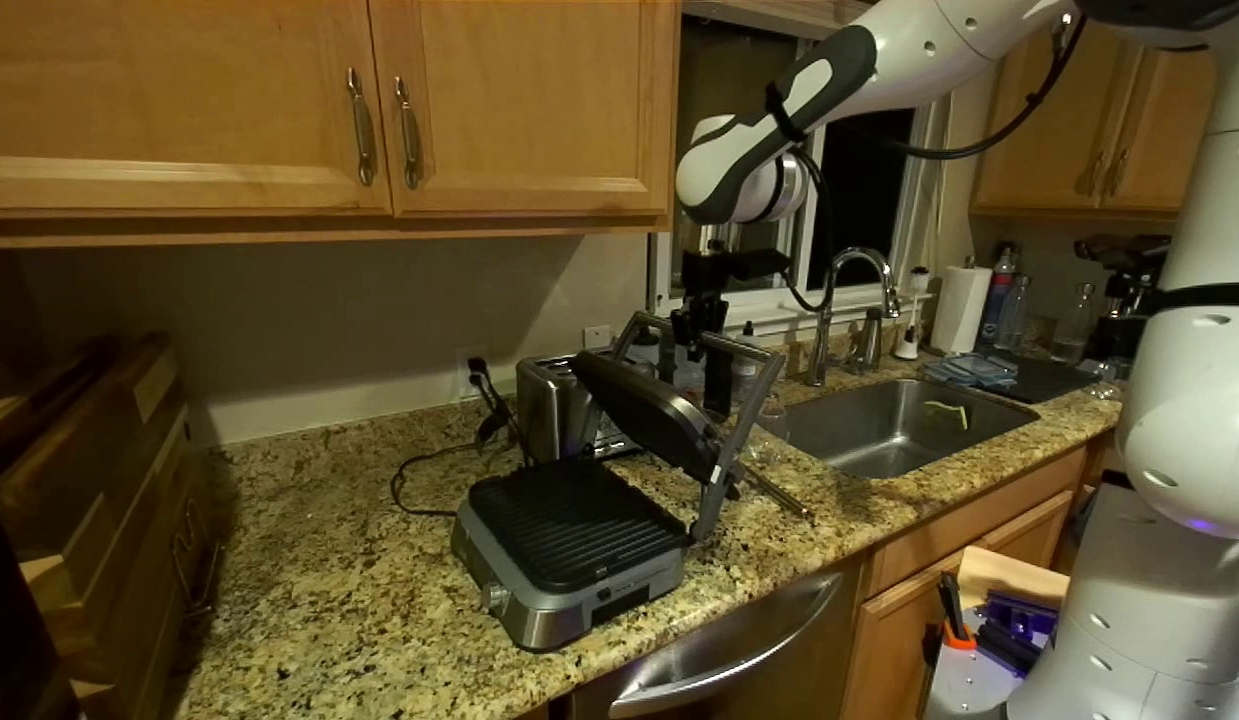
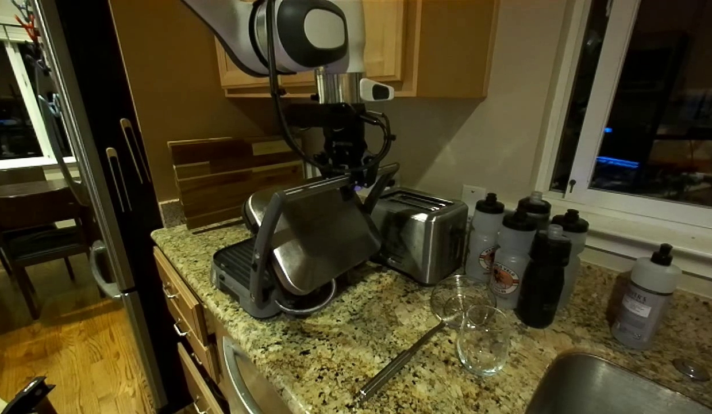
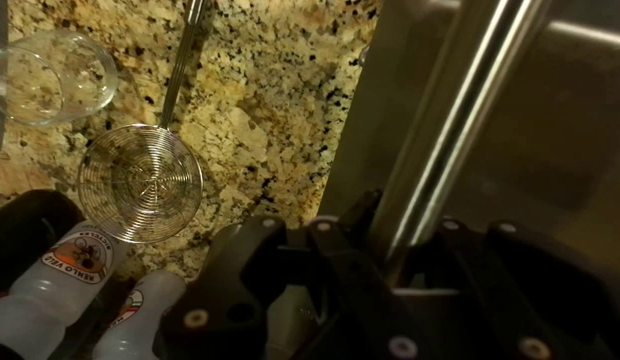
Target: Close the sandwich maker
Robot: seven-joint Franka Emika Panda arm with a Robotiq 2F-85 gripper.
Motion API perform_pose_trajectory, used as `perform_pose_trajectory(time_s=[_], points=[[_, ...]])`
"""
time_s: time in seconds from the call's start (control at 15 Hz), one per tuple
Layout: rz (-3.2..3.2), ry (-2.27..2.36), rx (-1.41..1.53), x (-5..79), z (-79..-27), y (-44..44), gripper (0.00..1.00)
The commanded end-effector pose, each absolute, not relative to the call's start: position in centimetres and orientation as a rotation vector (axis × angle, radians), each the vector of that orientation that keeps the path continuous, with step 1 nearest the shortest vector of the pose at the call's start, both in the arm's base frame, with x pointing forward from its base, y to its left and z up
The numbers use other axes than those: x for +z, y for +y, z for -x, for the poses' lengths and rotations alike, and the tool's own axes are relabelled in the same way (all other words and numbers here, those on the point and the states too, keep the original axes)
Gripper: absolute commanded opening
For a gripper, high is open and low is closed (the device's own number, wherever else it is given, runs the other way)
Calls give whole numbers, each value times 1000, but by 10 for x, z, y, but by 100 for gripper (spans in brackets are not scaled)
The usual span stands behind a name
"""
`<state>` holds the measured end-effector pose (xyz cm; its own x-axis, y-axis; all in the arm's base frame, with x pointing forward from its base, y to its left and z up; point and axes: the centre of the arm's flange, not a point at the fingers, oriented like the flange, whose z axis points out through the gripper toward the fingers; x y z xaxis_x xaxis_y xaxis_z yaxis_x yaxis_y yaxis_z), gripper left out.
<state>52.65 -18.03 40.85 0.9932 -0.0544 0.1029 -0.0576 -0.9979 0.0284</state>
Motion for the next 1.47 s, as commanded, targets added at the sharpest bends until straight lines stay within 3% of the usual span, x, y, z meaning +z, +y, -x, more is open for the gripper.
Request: perform_pose_trajectory(time_s=[0.0,0.6,0.73,1.4], points=[[-3105,-85,159,409,-526,-180,8],[-3105,-81,159,409,-526,-181,8],[-3117,-74,160,407,-530,-175,5],[-3115,98,227,427,-571,-54,4]])
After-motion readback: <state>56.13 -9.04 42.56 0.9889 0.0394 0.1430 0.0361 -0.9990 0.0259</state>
